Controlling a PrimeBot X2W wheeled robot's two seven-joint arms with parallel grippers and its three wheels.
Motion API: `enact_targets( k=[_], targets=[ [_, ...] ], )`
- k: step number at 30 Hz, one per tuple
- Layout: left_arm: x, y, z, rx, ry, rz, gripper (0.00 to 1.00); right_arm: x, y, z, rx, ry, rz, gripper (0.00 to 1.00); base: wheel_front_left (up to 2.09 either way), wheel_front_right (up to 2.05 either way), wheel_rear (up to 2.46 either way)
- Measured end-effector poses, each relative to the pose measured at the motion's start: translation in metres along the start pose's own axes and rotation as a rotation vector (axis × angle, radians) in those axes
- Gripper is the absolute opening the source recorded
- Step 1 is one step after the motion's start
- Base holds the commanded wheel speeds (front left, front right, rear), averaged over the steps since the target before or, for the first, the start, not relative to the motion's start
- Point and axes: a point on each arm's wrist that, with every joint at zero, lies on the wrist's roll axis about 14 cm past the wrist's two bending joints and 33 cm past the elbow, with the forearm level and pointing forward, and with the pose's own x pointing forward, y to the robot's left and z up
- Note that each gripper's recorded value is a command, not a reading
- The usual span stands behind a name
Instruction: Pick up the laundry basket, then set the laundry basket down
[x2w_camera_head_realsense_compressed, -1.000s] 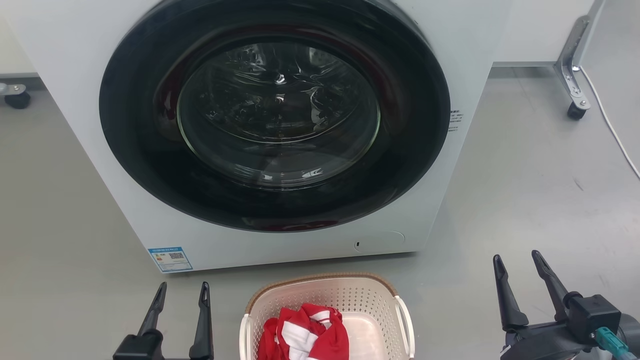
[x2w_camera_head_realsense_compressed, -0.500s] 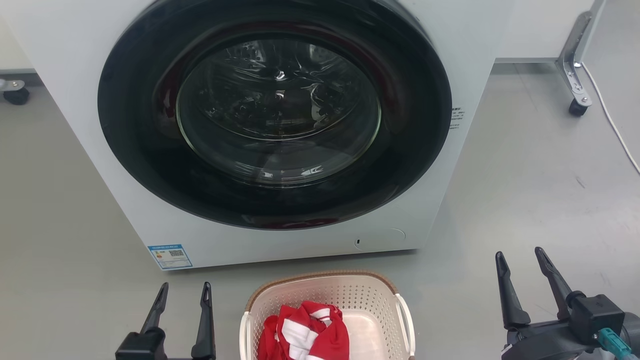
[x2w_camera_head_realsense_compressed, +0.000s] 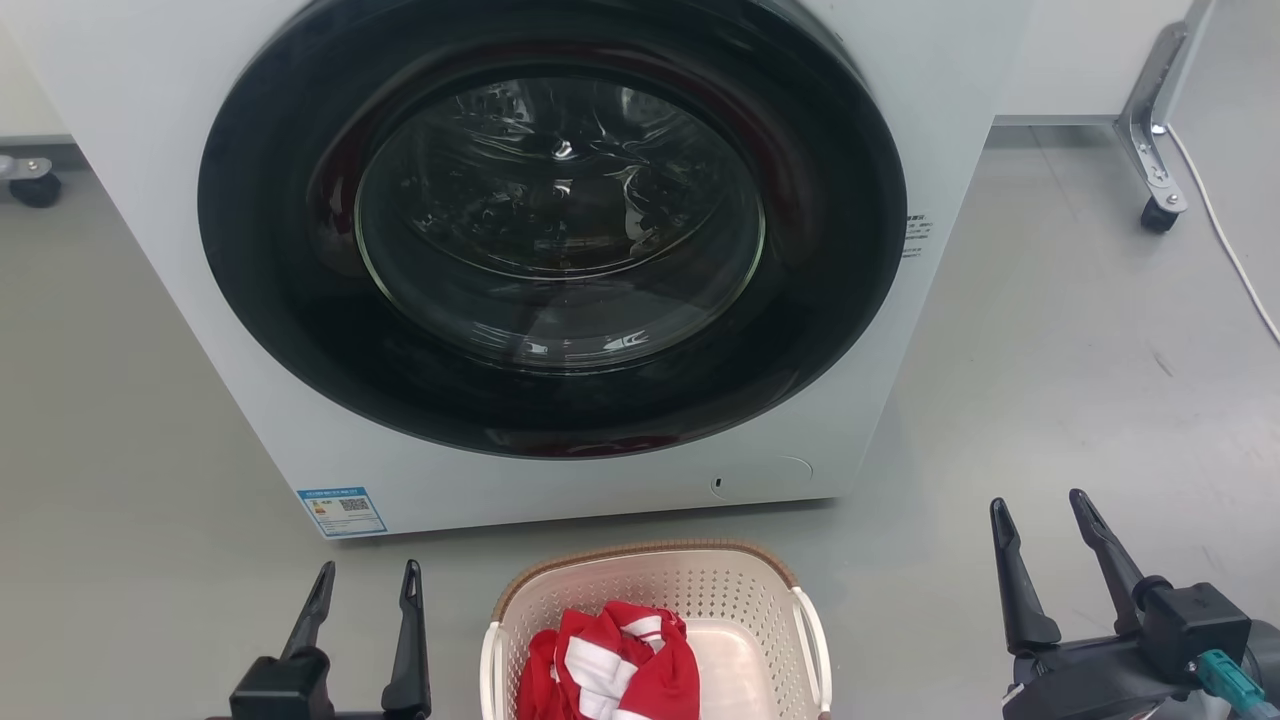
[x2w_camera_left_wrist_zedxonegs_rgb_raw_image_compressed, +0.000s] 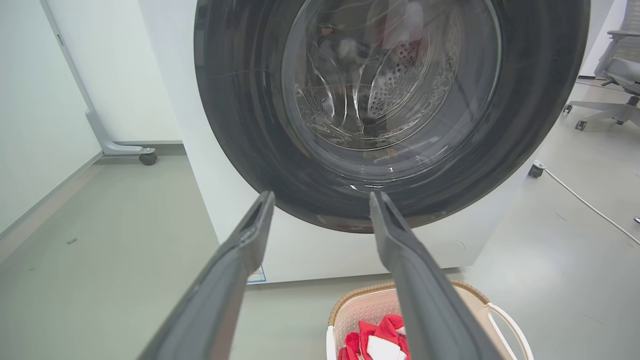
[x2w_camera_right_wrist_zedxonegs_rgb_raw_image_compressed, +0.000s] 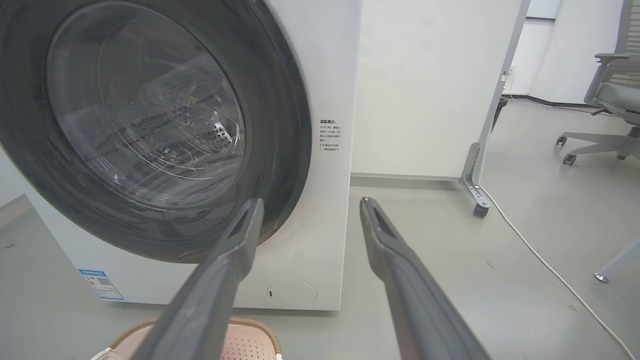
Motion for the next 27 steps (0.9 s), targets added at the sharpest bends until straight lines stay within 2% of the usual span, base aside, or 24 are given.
enact_targets(
  k=[1, 2, 7, 14, 27],
  targets=[
    [0.000, 0.000, 0.000, -0.001, -0.001, 0.001, 1.00, 0.000, 0.000, 0.000, 0.000, 0.004, 0.000, 1.00, 0.00, 0.00, 0.00],
    [0.000, 0.000, 0.001, -0.001, -0.002, 0.001, 0.00, 0.000, 0.001, 0.000, 0.001, 0.003, 0.001, 0.00, 0.00, 0.00, 0.00],
    [-0.004, 0.001, -0.017, -0.004, 0.058, 0.007, 0.00, -0.009, 0.006, -0.022, 0.021, 0.070, -0.003, 0.00, 0.00, 0.00, 0.00],
    [-0.006, 0.007, -0.023, -0.057, 0.084, 0.023, 0.00, -0.009, -0.002, -0.026, 0.093, 0.093, -0.035, 0.00, 0.00, 0.00, 0.00],
    [-0.004, 0.014, -0.030, -0.279, 0.128, 0.051, 0.00, -0.008, -0.012, -0.033, 0.309, 0.140, -0.097, 0.00, 0.00, 0.00, 0.00]
  ],
)
